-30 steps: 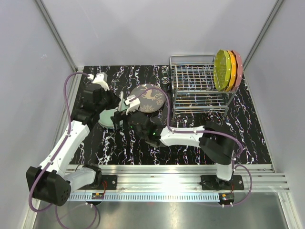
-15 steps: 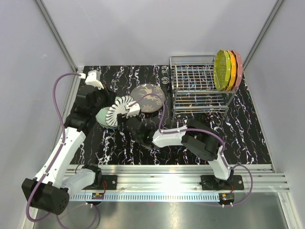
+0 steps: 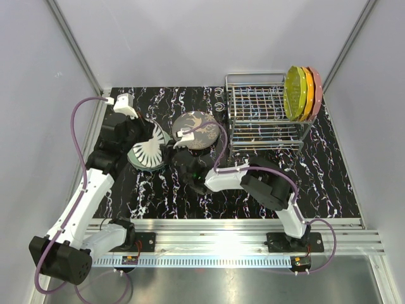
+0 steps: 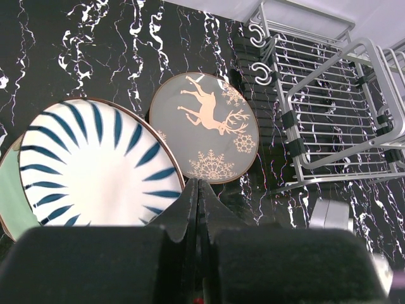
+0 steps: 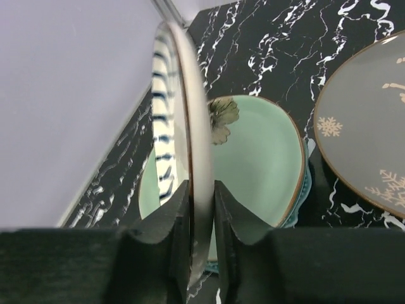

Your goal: Load the plates into the dish rack

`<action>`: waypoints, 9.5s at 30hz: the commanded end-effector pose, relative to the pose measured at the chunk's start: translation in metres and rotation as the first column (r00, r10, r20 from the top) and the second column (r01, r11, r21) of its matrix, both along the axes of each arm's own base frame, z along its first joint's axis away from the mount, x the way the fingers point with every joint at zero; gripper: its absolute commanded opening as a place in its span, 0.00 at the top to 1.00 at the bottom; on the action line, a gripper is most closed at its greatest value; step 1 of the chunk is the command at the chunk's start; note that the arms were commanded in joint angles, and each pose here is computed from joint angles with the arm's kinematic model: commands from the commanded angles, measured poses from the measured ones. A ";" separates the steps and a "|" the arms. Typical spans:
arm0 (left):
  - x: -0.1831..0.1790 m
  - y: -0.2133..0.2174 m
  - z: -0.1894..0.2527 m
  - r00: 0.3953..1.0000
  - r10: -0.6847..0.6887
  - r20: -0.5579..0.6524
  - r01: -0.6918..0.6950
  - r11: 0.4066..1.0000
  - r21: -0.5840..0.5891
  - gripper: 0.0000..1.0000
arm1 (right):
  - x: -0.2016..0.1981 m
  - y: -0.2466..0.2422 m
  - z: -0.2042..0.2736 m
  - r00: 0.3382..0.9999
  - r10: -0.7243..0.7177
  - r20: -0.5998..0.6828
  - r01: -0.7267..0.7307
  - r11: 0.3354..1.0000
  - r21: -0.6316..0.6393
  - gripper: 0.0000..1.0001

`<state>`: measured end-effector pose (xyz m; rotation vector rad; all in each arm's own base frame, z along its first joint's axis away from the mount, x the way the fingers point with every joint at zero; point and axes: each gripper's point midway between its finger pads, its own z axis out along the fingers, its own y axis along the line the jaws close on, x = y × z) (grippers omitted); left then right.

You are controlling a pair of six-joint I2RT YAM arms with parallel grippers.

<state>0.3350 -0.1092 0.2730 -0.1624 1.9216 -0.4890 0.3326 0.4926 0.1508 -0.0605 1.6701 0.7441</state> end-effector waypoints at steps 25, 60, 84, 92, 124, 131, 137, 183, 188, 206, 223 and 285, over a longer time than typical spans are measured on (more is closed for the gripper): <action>0.003 0.039 0.032 0.984 0.144 0.107 -0.153 0.985 0.083 0.71 | 0.039 -0.041 0.168 0.996 -0.058 0.062 0.047 0.986 0.158 1.00; -0.002 0.041 0.040 0.981 0.137 0.134 -0.150 0.985 0.091 0.01 | -0.044 -0.369 0.368 0.713 -0.489 0.503 0.658 0.715 -0.237 1.00; 0.000 0.037 0.032 0.988 0.119 0.095 -0.128 0.987 0.100 0.01 | -0.012 -0.442 0.360 0.583 -0.560 0.588 0.812 0.390 -0.434 1.00; 0.001 0.036 0.029 0.990 0.116 0.078 -0.124 0.987 0.105 0.01 | 0.008 -0.455 0.345 0.587 -0.562 0.582 0.806 0.342 -0.483 1.00; 0.001 0.031 0.027 0.994 0.088 0.067 -0.095 0.990 0.105 0.01 | 0.056 -0.467 0.273 0.657 -0.585 0.476 0.747 0.419 -0.517 1.00; 0.002 0.030 0.027 0.994 0.084 0.066 -0.091 0.990 0.105 0.01 | 0.058 -0.471 0.267 0.645 -0.612 0.458 0.757 0.427 -0.495 1.00; 0.002 0.029 0.025 0.995 0.080 0.059 -0.086 0.991 0.104 0.01 | 0.060 -0.475 0.261 0.633 -0.631 0.448 0.766 0.427 -0.480 1.00; 0.008 0.024 0.012 0.999 0.048 0.014 -0.050 0.990 0.130 0.01 | 0.001 -0.473 0.307 0.696 -0.625 0.352 0.715 0.646 -0.267 0.34; 0.011 0.018 0.002 1.000 0.012 -0.016 -0.010 0.990 0.142 0.01 | -0.030 -0.475 0.299 0.724 -0.624 0.295 0.684 0.704 -0.191 0.31; 0.012 -0.038 -0.124 0.899 -0.067 -0.432 0.296 0.820 0.490 0.09 | -0.109 -0.476 0.187 0.812 -0.576 0.097 0.580 0.814 -0.024 0.45; 0.012 -0.041 -0.189 0.841 0.016 -0.540 0.359 0.730 0.581 0.41 | -0.120 -0.469 0.178 0.845 -0.527 0.092 0.529 0.849 0.001 0.59; 0.023 -0.042 -0.215 0.810 -0.005 -0.587 0.370 0.780 0.504 0.28 | -0.122 -0.466 0.181 0.852 -0.514 0.100 0.514 0.857 0.022 0.62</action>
